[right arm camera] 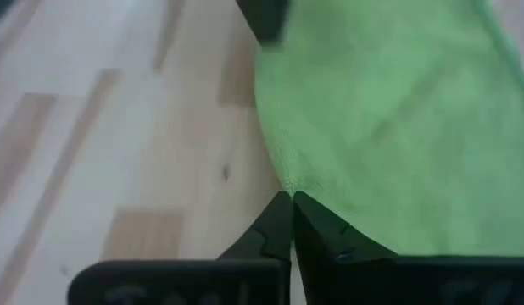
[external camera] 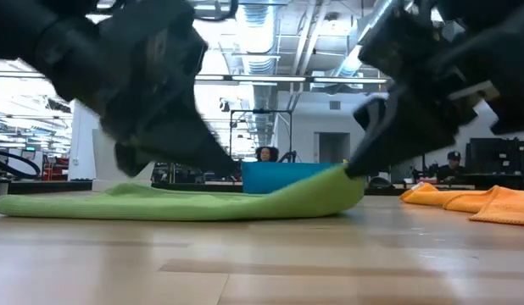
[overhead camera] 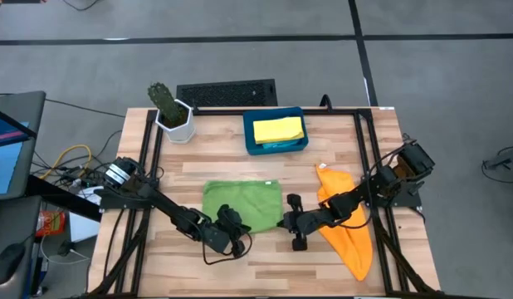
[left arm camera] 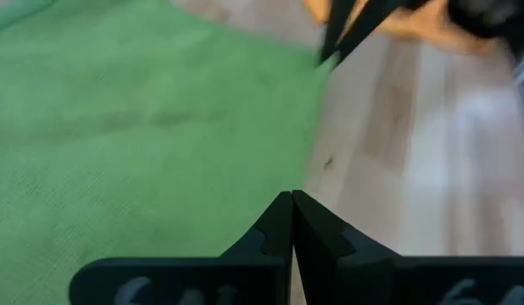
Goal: Fold microfiber towels
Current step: Fold the green microfiber cloth
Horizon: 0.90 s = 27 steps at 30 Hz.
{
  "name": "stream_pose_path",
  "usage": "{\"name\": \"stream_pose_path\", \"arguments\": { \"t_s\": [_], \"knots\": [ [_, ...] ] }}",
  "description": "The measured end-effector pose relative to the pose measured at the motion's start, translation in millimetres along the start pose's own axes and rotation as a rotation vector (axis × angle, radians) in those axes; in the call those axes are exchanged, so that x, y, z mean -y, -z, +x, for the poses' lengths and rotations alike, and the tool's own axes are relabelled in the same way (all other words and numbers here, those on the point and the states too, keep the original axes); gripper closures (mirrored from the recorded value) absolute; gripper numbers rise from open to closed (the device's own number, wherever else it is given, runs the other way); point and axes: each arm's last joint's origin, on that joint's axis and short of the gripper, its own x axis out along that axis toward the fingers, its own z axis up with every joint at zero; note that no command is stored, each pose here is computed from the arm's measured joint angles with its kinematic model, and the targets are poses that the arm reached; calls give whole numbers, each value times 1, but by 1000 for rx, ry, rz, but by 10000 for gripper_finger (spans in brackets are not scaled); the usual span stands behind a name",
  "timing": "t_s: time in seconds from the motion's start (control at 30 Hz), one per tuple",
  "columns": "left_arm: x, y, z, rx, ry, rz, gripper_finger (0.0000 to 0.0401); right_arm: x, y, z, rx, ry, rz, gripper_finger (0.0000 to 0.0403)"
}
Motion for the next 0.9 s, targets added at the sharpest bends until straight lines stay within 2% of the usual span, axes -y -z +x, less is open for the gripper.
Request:
{"name": "stream_pose_path", "arguments": {
  "t_s": [0.23, 0.37, 0.6, 0.9],
  "knots": [
    [-4, 4, 5, 10, -34, 5, 401, -4, -29, 2, 55, -11, -134, 380],
    [-4, 4, 5, 19, -44, 21, 401, 4, -37, 4, 65, 9, -142, 374],
    [-3, 7, 7, 15, -29, -2, 401, 19, -42, 8, 65, -23, -110, 379],
    [-2, 8, 5, 16, -22, -7, 401, 19, -46, 8, 108, -59, -101, 377]
  ]
}}
